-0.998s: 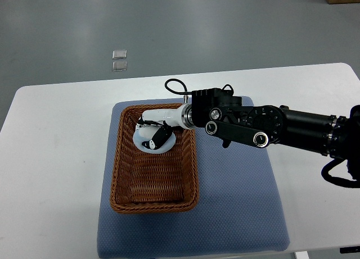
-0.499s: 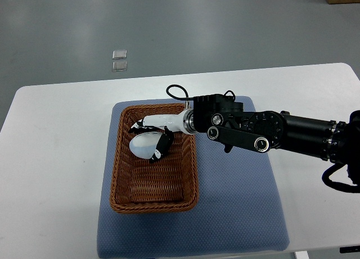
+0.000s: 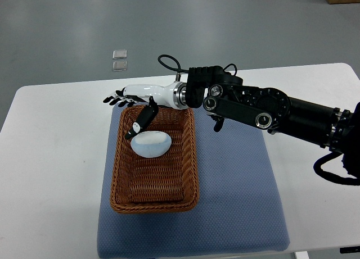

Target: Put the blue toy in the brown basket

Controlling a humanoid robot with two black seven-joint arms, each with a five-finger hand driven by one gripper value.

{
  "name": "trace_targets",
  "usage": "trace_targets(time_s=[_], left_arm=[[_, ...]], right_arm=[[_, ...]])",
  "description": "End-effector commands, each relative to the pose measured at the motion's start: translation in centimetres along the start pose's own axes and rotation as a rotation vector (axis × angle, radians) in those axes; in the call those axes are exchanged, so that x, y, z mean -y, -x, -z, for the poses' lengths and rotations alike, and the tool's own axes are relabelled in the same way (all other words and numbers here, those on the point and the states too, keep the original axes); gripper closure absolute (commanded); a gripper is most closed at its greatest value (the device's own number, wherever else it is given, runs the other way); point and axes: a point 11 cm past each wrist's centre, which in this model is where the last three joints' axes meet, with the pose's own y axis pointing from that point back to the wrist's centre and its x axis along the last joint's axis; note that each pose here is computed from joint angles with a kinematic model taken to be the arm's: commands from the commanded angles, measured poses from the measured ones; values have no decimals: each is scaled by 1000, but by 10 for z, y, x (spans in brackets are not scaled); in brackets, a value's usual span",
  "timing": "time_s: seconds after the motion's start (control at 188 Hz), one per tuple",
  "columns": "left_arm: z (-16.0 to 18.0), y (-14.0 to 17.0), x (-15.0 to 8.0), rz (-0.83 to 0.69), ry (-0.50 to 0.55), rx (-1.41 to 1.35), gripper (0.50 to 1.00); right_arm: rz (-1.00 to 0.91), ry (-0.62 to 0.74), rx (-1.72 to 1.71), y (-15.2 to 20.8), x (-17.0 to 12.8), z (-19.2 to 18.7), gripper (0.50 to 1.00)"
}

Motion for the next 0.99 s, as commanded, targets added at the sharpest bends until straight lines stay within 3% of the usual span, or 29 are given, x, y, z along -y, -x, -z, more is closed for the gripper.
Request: trace_targets(time_s=[0.0,0.085,0.345,0.584,0.77,0.982], left_arm=[[0,0,0,1,0,0,500],[1,0,0,1,-1,-1,500],[1,0,0,1,-1,-1,500],[1,0,0,1,-1,-1,500],[1,1,0,2,-1,0,500],[1,1,0,2,-2,3,500]], right_arm=[[-97,-66,115,-37,-17,8,595],[-171,-129,246,-60,-34,4,595],[-426,-407,983,-94,-91,-72,595],[-596,-448,1400,-60,-119,-168,593],[-678,-455,1458,-36,-128,-198,593],[-690,-463,1483,-33,-129,-202,593]])
